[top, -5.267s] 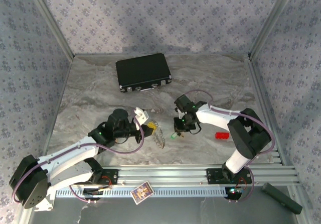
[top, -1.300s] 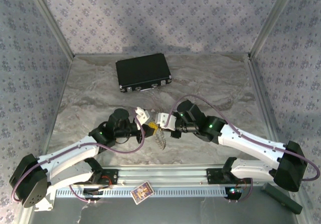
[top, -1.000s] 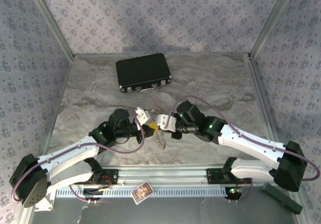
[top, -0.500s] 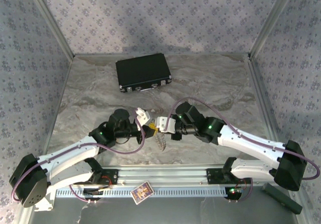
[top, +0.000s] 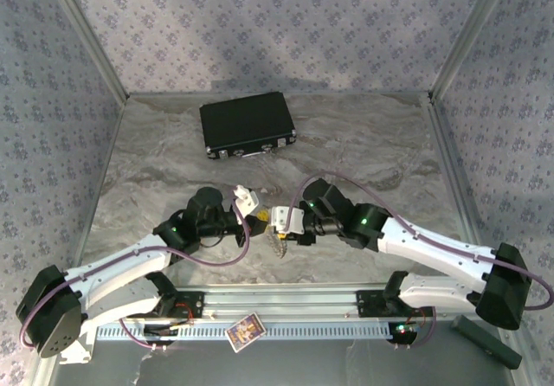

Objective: Put the keys on the keyring

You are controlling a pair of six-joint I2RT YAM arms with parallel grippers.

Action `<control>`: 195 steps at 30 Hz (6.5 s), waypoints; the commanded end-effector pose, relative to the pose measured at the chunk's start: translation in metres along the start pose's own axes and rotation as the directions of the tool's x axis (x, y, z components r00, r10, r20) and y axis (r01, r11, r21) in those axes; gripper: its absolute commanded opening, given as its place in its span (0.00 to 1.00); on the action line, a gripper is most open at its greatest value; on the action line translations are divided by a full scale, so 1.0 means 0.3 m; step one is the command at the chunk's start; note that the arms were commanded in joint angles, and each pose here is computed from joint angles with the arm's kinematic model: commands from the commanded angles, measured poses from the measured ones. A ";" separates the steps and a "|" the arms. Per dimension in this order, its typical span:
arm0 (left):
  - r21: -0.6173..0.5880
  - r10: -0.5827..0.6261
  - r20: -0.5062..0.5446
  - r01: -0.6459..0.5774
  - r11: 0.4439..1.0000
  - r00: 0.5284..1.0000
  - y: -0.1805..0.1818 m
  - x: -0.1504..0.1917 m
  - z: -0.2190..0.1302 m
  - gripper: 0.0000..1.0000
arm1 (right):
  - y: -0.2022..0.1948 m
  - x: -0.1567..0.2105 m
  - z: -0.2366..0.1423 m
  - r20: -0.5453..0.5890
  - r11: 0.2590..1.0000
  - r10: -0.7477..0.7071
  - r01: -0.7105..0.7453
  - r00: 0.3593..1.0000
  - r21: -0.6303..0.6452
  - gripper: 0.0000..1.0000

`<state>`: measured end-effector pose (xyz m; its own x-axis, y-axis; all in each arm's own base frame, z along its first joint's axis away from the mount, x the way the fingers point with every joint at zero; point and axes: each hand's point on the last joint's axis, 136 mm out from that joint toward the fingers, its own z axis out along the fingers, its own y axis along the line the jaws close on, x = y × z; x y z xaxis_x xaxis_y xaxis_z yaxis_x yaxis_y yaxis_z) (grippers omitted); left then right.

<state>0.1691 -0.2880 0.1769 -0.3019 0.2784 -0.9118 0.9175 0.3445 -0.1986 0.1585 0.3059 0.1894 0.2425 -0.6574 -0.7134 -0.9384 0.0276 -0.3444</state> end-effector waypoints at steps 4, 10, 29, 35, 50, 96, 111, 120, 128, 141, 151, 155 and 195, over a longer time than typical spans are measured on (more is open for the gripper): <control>-0.012 0.190 0.114 -0.190 0.982 0.975 -0.026 -0.097 -0.015 0.00 | -0.034 -0.014 -0.112 0.097 0.991 0.135 -0.135 0.986 -0.014 0.35; -0.003 0.335 0.159 -0.339 0.941 0.929 -0.064 -0.101 -0.028 0.00 | -0.062 -0.043 -0.126 0.220 0.967 0.256 -0.246 0.941 -0.072 0.30; 0.031 0.402 0.170 -0.412 0.911 0.900 -0.102 -0.090 -0.038 0.00 | -0.032 -0.052 -0.028 0.191 0.966 0.240 -0.215 0.952 -0.144 0.22; 0.036 0.402 0.171 -0.413 0.910 0.900 -0.106 -0.087 -0.037 0.00 | -0.033 -0.050 -0.020 0.193 0.966 0.240 -0.214 0.951 -0.144 0.18; 0.033 0.402 0.168 -0.413 0.910 0.900 -0.105 -0.090 -0.031 0.00 | -0.017 -0.053 -0.012 0.183 0.966 0.225 -0.195 0.957 -0.171 0.00; 0.024 0.301 0.037 -0.302 0.953 0.953 -0.056 0.008 0.003 0.00 | 0.045 -0.014 -0.007 -0.061 0.956 0.168 -0.178 0.984 -0.233 0.00; 0.042 0.292 0.195 -0.306 0.951 0.936 -0.094 -0.024 -0.016 0.00 | 0.014 -0.003 -0.015 0.143 0.947 0.280 -0.248 0.949 -0.205 0.29; 0.062 0.286 0.204 -0.304 0.951 0.936 -0.103 -0.026 -0.009 0.00 | 0.015 -0.001 0.004 0.154 0.945 0.281 -0.245 0.947 -0.217 0.22; 0.072 0.295 0.216 -0.317 0.946 0.931 -0.111 -0.034 -0.010 0.00 | 0.012 0.000 0.019 0.152 0.944 0.280 -0.244 0.948 -0.221 0.12; 0.019 0.281 0.127 -0.286 0.958 0.951 -0.069 -0.011 -0.006 0.14 | 0.017 0.005 0.004 0.069 0.955 0.225 -0.206 0.972 -0.213 0.00; 0.023 0.284 0.096 -0.288 0.957 0.954 -0.067 -0.012 -0.003 0.11 | 0.033 -0.014 0.005 -0.026 0.966 0.141 -0.143 0.990 -0.214 0.00; 0.043 0.291 0.119 -0.298 0.954 0.949 -0.082 -0.024 -0.002 0.07 | 0.035 -0.039 0.005 0.002 0.962 0.160 -0.155 0.987 -0.225 0.00; 0.017 0.285 0.098 -0.288 0.957 0.953 -0.070 -0.009 -0.018 0.22 | 0.009 0.009 -0.012 0.056 0.949 0.246 -0.229 0.968 -0.215 0.00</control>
<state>0.1494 -0.2922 0.1762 -0.0329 0.2496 -0.9678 0.9693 0.2439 0.0299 0.1552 0.3025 0.1809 -0.0422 -0.5443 -0.8379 -0.9989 0.0393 0.0248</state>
